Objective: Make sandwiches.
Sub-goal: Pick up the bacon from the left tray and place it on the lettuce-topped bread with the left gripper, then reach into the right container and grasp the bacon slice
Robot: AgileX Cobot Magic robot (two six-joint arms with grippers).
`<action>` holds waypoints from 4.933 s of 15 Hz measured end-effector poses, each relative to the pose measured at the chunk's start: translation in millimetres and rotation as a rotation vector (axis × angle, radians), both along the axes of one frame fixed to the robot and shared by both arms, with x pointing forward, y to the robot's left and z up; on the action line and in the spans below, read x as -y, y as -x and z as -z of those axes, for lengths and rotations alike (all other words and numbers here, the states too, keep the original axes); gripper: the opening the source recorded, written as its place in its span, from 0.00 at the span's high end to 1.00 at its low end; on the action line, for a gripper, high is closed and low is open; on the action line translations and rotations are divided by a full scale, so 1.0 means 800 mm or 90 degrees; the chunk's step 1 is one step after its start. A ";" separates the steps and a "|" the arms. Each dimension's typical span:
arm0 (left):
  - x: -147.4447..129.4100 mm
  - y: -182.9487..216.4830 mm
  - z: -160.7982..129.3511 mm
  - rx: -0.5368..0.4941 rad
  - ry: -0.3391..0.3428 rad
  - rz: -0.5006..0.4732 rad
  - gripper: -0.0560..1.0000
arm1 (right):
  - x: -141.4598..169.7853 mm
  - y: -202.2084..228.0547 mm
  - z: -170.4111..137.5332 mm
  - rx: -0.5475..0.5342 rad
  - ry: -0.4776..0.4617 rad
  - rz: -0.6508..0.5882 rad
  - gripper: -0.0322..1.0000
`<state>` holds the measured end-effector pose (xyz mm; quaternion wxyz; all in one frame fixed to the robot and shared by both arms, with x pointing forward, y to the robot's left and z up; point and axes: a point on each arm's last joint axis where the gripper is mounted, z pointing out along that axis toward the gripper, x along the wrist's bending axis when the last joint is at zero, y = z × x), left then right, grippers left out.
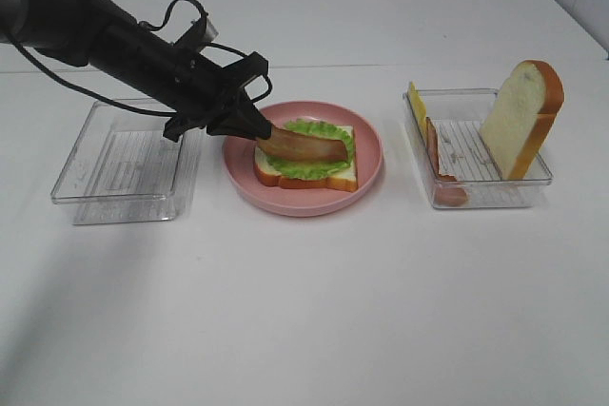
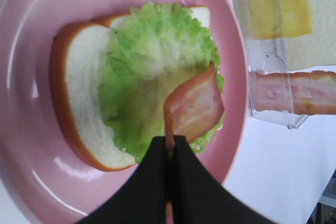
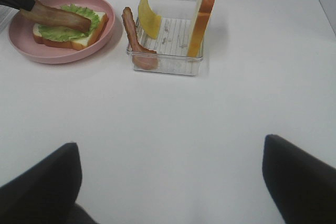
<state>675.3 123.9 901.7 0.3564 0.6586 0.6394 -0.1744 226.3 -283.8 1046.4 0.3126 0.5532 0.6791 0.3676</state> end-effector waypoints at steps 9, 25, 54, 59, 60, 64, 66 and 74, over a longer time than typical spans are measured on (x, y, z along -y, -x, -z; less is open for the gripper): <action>-0.002 -0.004 0.000 0.006 -0.004 -0.026 0.57 | 0.000 0.000 0.000 0.000 0.000 0.000 0.12; -0.064 0.065 -0.246 0.226 -0.210 0.073 0.18 | 0.000 0.000 0.000 0.000 0.000 0.000 0.12; -0.209 0.568 -0.213 0.590 -0.304 -0.050 0.18 | 0.000 0.000 0.000 0.000 0.000 0.000 0.12; -0.208 0.559 -0.191 0.571 -0.313 -0.043 0.18 | 0.001 -0.018 -0.011 0.002 -0.050 0.035 0.12; -0.208 0.558 -0.190 0.575 -0.313 -0.046 0.18 | -0.002 -0.046 -0.020 -0.006 -0.080 0.037 0.12; -0.208 0.558 -0.191 0.570 -0.300 -0.063 0.18 | -0.003 -0.115 -0.034 -0.065 -0.119 0.053 0.12; -0.208 0.557 -0.191 0.571 -0.301 -0.064 0.18 | -0.003 -0.150 -0.040 -0.108 -0.120 0.058 0.12; -0.208 0.557 -0.192 0.571 -0.303 -0.065 0.18 | -0.007 -0.358 -0.050 -0.473 -0.073 -0.013 0.17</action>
